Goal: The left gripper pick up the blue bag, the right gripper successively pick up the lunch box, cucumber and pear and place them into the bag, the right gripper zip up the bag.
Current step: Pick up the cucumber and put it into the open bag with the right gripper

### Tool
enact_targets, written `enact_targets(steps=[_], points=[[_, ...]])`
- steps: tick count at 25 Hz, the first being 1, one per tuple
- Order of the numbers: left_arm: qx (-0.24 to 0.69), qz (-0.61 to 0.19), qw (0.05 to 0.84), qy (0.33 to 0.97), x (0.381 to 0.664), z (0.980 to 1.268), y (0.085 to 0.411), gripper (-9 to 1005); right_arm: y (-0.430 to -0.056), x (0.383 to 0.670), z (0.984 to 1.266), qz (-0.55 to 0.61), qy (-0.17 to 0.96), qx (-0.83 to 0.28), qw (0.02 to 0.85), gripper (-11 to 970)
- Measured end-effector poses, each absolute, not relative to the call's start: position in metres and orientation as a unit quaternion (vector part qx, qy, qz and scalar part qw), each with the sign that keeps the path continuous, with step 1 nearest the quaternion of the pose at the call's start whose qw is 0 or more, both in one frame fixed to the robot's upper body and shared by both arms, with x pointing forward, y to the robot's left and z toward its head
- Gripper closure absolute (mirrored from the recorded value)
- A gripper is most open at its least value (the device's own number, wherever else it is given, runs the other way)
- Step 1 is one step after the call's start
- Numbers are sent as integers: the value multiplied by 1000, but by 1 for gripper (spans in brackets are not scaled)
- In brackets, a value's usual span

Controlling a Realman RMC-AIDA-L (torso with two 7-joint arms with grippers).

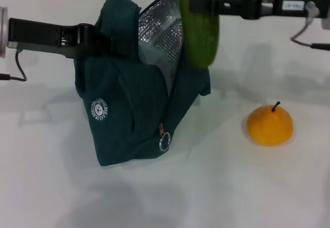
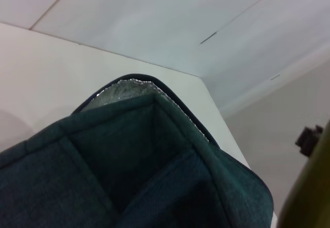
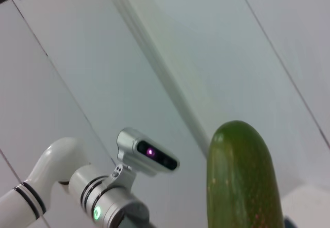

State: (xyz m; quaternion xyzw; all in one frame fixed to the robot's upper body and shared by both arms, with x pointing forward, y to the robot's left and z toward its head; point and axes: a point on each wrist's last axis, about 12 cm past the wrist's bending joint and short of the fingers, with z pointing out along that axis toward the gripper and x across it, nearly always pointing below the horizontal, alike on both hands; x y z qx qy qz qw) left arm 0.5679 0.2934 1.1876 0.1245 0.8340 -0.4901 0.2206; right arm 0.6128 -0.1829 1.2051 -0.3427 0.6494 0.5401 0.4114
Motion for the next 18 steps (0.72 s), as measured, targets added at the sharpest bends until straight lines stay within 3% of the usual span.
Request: enact_targets(steps=[18], points=[[129,-496,225,829,570,1190,290,956,-143,614,1171,513,642,-370,433,380]])
